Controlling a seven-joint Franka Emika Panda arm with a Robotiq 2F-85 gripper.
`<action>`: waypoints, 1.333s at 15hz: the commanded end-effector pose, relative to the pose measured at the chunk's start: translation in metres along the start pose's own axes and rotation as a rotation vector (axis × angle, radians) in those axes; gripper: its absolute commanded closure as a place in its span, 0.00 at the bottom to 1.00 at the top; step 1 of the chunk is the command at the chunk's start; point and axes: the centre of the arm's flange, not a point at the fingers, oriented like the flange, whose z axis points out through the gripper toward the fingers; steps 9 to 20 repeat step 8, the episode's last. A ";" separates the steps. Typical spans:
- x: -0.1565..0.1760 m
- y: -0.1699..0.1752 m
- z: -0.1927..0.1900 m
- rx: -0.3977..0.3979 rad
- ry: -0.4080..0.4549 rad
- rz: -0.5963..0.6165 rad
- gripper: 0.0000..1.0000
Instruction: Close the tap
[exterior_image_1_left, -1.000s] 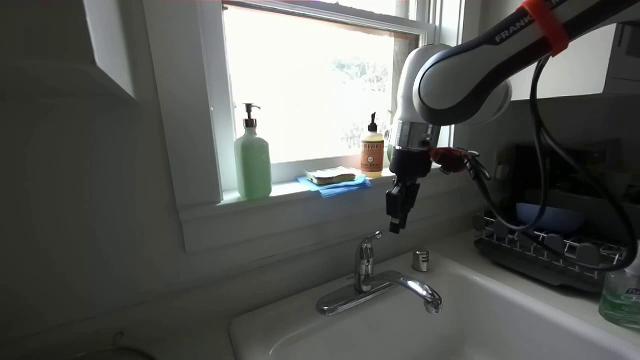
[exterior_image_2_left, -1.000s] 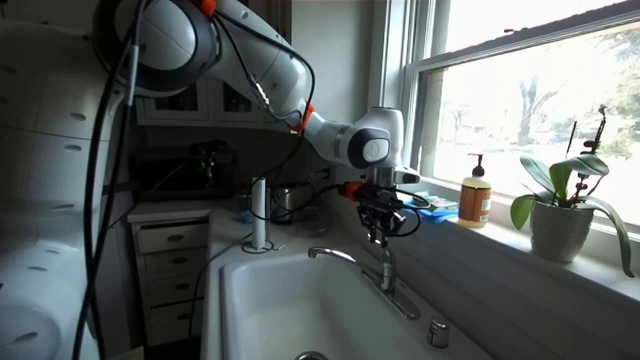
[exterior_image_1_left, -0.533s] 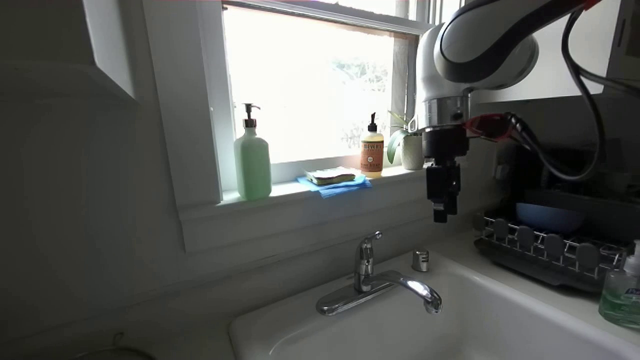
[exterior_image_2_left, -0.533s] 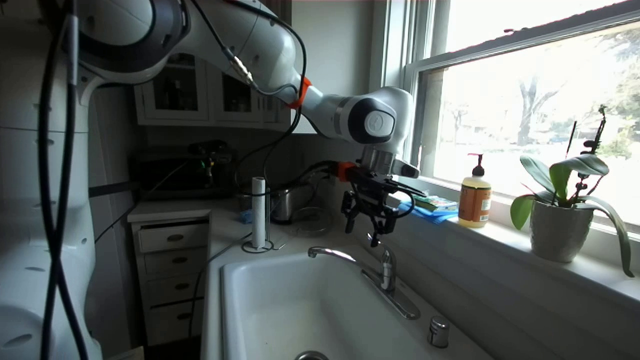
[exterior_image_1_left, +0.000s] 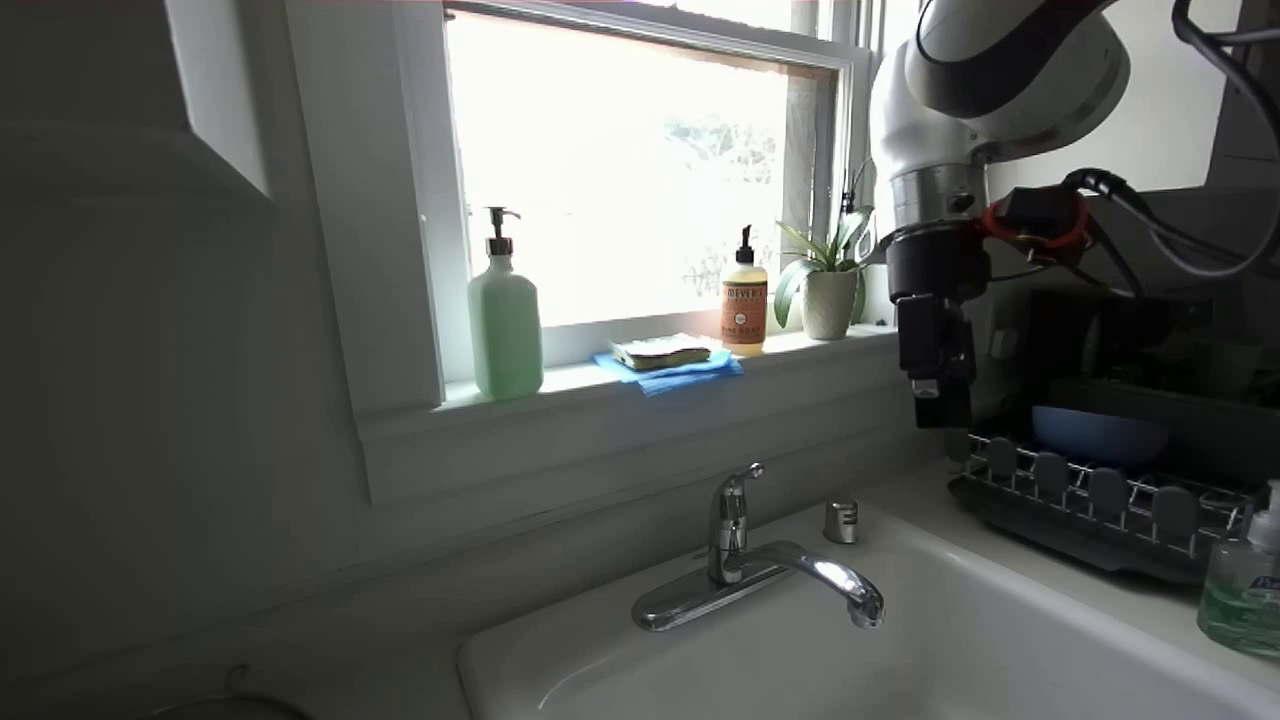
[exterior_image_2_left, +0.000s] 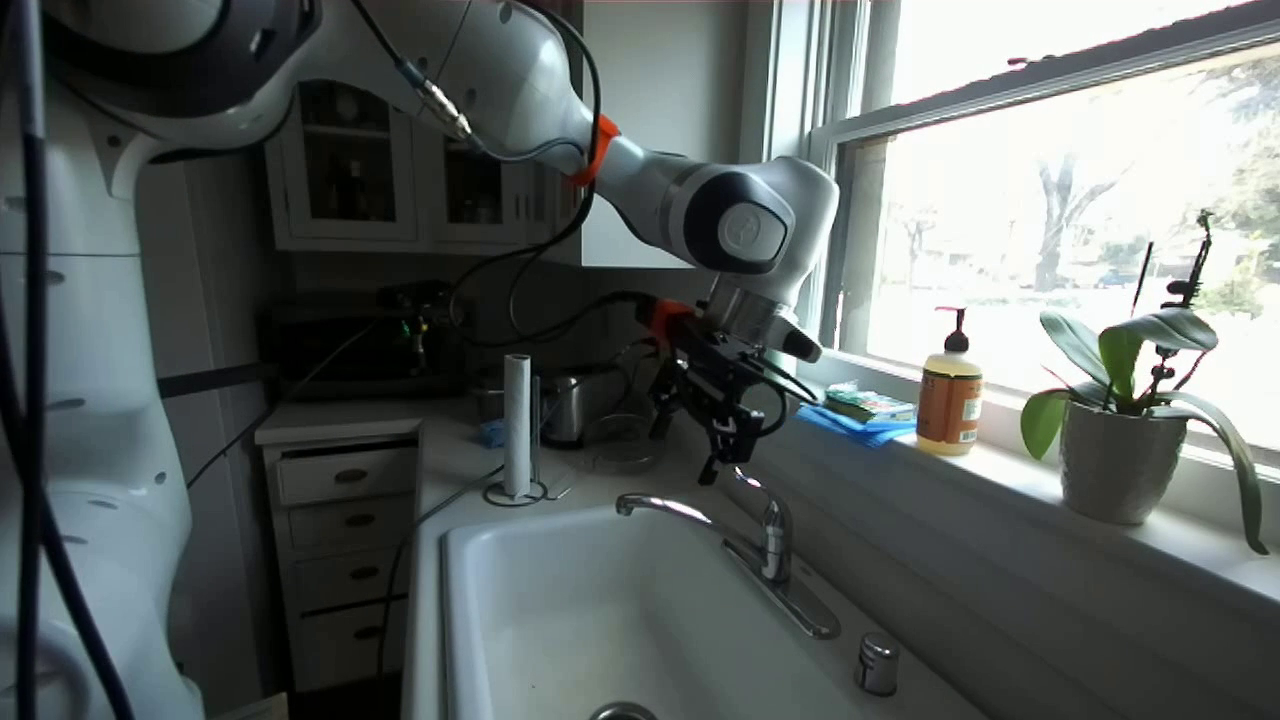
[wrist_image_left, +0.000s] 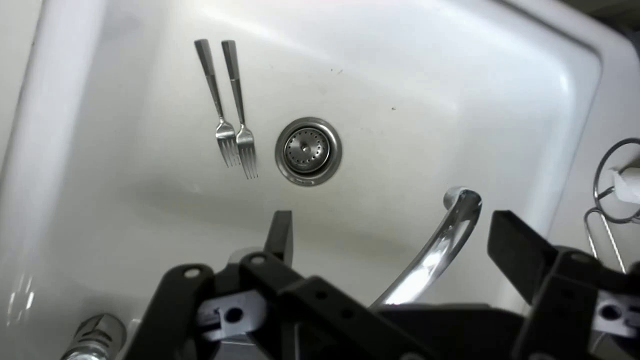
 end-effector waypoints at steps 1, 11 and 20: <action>-0.027 0.001 0.010 0.078 0.000 -0.026 0.00; -0.017 0.000 0.015 0.070 -0.016 -0.025 0.00; -0.017 0.000 0.015 0.070 -0.016 -0.025 0.00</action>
